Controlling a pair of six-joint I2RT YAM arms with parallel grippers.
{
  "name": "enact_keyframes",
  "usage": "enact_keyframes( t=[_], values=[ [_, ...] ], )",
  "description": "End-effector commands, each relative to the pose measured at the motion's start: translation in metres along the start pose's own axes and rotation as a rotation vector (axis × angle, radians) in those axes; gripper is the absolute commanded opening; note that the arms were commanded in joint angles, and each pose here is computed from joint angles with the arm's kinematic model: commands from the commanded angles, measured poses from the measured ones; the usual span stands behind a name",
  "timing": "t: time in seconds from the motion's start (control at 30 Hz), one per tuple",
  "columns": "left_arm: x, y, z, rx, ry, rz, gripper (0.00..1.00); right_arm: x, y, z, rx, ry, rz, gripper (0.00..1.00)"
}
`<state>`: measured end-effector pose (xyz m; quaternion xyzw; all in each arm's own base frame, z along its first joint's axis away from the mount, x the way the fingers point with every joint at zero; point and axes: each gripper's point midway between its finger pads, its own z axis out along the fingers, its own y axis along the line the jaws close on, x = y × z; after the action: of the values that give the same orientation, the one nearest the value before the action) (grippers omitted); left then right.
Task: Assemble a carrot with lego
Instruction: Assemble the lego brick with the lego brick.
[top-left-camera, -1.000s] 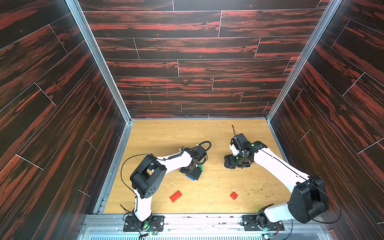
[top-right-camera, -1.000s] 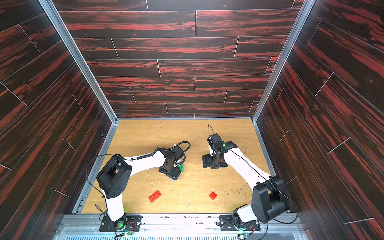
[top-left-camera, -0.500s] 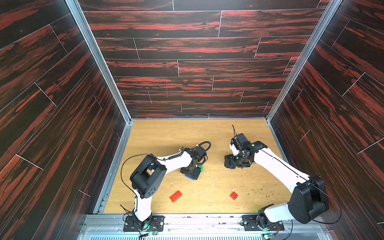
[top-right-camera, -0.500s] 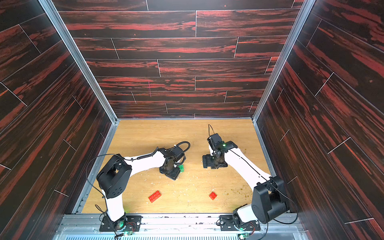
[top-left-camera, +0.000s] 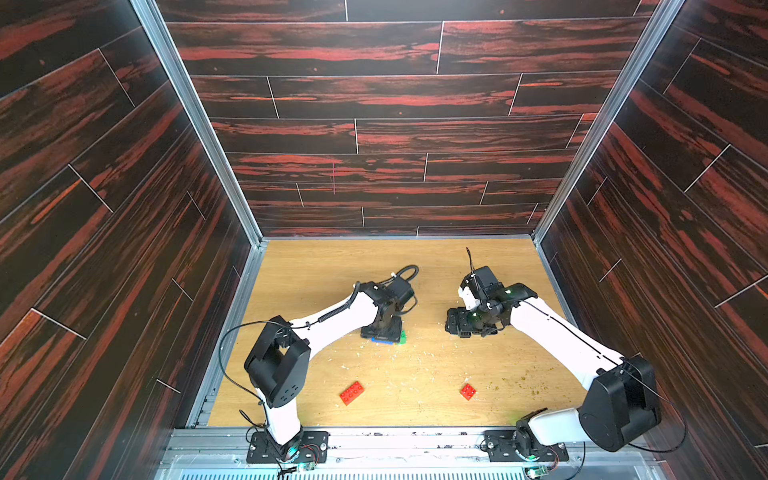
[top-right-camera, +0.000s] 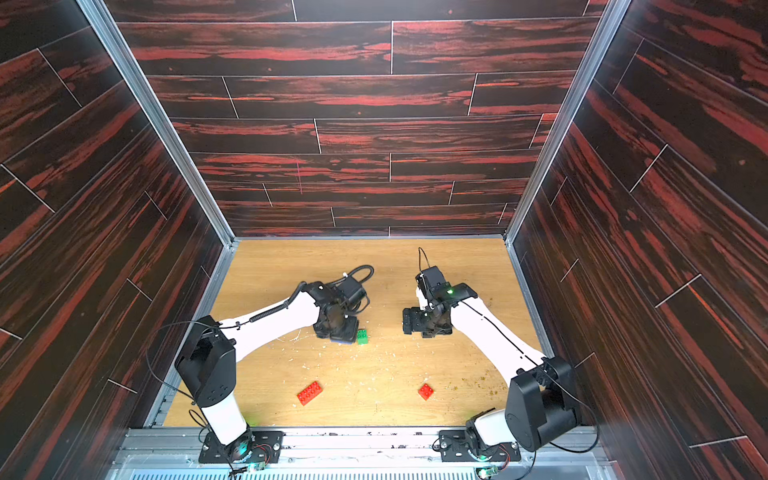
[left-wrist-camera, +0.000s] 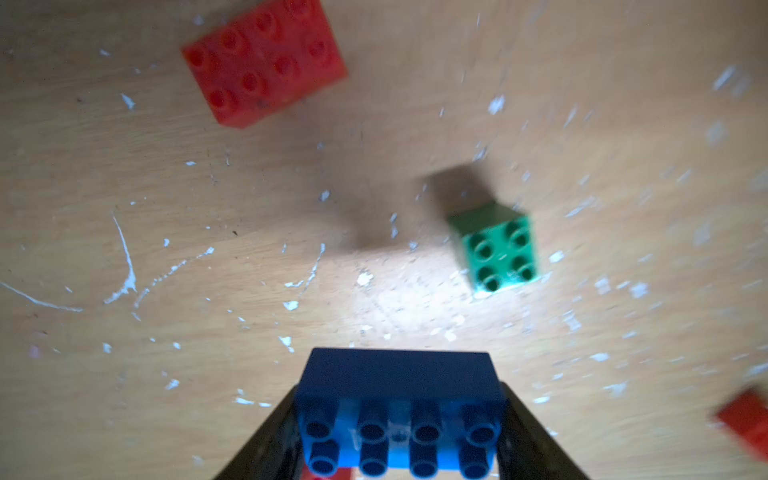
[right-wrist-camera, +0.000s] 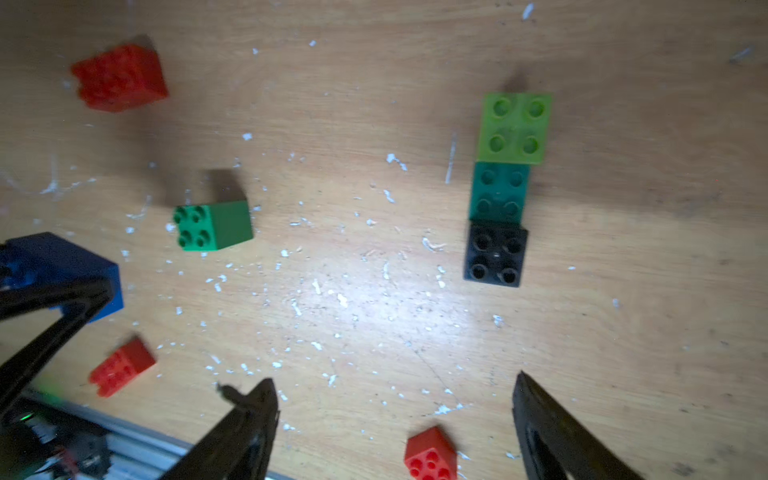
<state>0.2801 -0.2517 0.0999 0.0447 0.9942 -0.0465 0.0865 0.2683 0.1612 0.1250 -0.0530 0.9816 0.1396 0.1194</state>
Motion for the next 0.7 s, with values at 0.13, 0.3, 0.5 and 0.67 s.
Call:
enact_keyframes(
  t=[0.13, 0.3, 0.5, 0.67],
  values=[
    [-0.014, -0.028, -0.001, 0.067, 0.029, -0.193, 0.46, 0.001, 0.014, -0.013, -0.267, -0.035, 0.114, 0.89],
    [-0.019, -0.040, 0.008, 0.055, 0.059, -0.194, 0.46, 0.006, 0.008, -0.015, -0.312, -0.031, 0.148, 0.89],
    [-0.021, -0.041, 0.021, 0.015, 0.083, -0.216, 0.42, 0.007, 0.002, -0.017, -0.315, -0.039, 0.169, 0.89],
    [-0.021, -0.036, 0.028, -0.019, 0.084, -0.224, 0.40, 0.007, 0.001, -0.018, -0.313, -0.040, 0.176, 0.89]
  ],
)
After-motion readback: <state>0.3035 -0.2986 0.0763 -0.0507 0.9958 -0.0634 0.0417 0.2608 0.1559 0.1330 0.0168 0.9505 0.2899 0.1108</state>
